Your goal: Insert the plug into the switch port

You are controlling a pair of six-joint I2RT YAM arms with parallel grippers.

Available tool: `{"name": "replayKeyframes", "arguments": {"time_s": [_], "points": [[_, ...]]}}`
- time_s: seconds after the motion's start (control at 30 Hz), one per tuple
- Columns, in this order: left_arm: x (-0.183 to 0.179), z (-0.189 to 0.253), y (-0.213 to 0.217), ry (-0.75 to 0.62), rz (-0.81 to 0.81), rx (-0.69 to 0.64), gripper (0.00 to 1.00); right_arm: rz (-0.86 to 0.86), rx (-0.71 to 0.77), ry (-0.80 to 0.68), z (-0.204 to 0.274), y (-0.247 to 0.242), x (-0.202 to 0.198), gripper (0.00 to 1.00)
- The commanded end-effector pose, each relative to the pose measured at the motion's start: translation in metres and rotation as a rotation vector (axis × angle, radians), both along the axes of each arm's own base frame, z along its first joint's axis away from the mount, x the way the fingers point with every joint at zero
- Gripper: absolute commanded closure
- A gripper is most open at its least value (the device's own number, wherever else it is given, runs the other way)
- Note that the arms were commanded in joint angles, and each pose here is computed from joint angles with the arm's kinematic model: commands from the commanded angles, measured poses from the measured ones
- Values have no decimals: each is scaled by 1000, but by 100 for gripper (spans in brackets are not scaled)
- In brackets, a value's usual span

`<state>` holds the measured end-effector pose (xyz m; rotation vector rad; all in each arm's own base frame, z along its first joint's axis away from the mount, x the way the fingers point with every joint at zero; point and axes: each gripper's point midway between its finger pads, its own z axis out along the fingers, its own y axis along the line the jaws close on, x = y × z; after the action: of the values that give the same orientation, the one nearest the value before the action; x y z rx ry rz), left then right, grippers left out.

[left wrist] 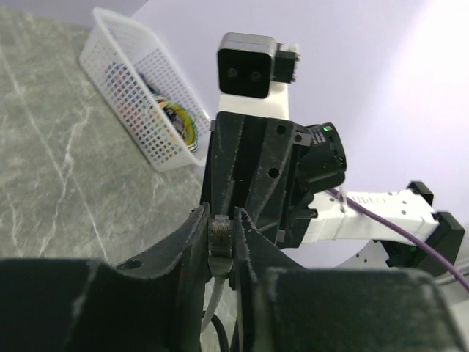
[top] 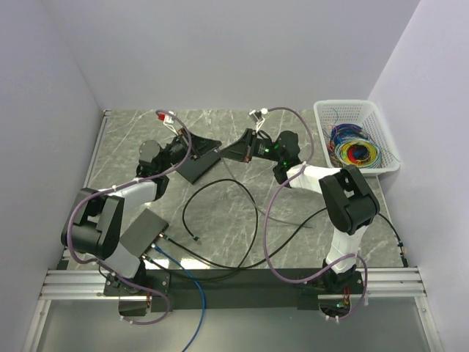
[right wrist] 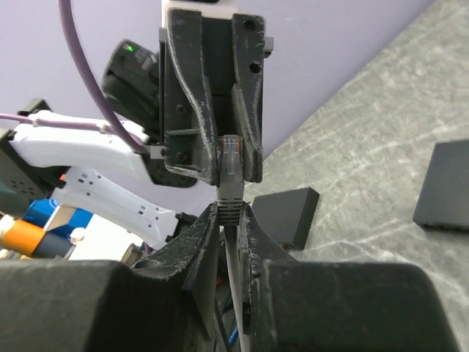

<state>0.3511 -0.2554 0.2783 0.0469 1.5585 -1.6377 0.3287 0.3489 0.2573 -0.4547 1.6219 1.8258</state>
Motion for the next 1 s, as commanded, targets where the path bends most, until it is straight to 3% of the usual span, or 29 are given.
{"name": "replayKeyframes", "arguments": {"time_s": [0.0, 0.03, 0.13, 0.17, 0.23, 0.27, 0.3, 0.4, 0.47, 0.7, 0.97], "points": [[6, 14, -2, -48, 43, 64, 74, -8, 6, -95, 15, -2, -8, 100], [10, 11, 0, -34, 68, 91, 61, -15, -4, -103, 17, -2, -8, 100], [30, -14, 15, 43, 210, 216, 47, -69, -79, -96, 6, -4, 0, 100], [32, -13, 21, 21, 249, 247, 43, -124, -115, -139, 2, -4, 9, 100], [46, -33, 41, 116, 378, 318, 37, -174, -238, -100, -16, -3, 14, 100], [52, -37, 50, 133, 432, 352, 36, -195, -307, -176, -25, 2, 14, 100], [62, -44, 64, 163, 519, 383, 35, -265, -429, -127, -47, -1, 20, 100], [78, -73, 103, 283, 688, 499, 32, -317, -626, -175, -77, 9, 21, 100], [87, -92, 125, 352, 740, 525, 33, -314, -674, -183, -89, 14, 20, 100], [106, -138, 172, 467, 785, 503, 37, -352, -958, -177, -159, 16, 23, 100], [117, -157, 178, 488, 772, 516, 39, -343, -1105, -210, -189, 31, 27, 100]]}}
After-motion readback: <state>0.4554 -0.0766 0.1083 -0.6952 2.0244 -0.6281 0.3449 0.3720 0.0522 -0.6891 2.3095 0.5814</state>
